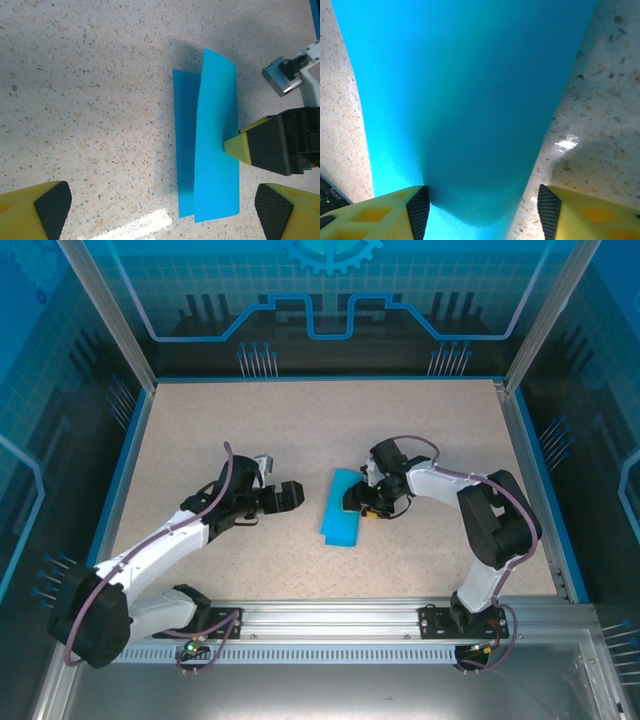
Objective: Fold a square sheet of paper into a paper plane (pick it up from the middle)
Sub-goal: Fold the square sheet of paper in half at the center of the table.
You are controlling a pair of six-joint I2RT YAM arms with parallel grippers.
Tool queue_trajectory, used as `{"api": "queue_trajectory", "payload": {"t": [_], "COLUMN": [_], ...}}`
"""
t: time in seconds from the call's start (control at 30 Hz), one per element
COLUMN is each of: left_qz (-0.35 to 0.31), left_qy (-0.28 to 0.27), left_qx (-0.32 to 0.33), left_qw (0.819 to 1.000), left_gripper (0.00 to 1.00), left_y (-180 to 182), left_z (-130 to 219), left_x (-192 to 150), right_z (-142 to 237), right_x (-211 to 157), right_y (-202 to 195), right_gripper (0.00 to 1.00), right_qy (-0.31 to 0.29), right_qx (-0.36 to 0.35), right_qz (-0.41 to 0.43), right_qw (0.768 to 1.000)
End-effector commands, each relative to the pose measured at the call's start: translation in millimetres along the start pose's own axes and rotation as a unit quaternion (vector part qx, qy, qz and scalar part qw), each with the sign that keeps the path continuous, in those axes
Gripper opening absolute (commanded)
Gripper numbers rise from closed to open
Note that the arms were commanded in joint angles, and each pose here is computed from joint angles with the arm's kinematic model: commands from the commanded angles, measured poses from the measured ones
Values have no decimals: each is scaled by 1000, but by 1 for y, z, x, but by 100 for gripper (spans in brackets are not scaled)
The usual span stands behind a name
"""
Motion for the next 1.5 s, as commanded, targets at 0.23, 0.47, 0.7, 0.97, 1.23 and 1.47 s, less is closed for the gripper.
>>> {"api": "queue_trajectory", "payload": {"t": [0.23, 0.47, 0.7, 0.97, 1.23, 1.47], "left_qz": [49, 62, 68, 71, 73, 79], "left_qy": [34, 38, 54, 79, 92, 92], "left_qx": [-52, -48, -53, -66, -70, -70], "left_qw": [997, 996, 995, 992, 991, 990], "left_gripper": [99, 98, 99, 95, 88, 78], "left_y": [-21, -18, -22, -32, -39, -38], "left_z": [-23, -28, -38, -56, -68, -69], "left_x": [5, 2, 3, 1, -5, -8], "right_z": [3, 6, 10, 4, -10, -16], "right_x": [-5, -4, -7, -8, -12, -14], "right_y": [-6, -7, -13, -33, -28, -24], "right_gripper": [67, 60, 60, 63, 67, 73], "right_qy": [14, 7, 14, 28, 44, 50], "right_qx": [-2, -12, -33, -107, -132, -118], "right_qz": [7, 15, 19, 10, 25, 17], "right_qw": [1000, 1000, 999, 994, 990, 992]}}
Point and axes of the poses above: each hand's point on the last joint's axis, 136 mm out from that joint toward the fingers, its own z axis back along the fingers, its own y axis along the line the jaws close on, x = y × z, the point moved 1 cm from there along z, back along the fingers, and after that the axes turned 5 degrees about -z, right-handed, at the moved point
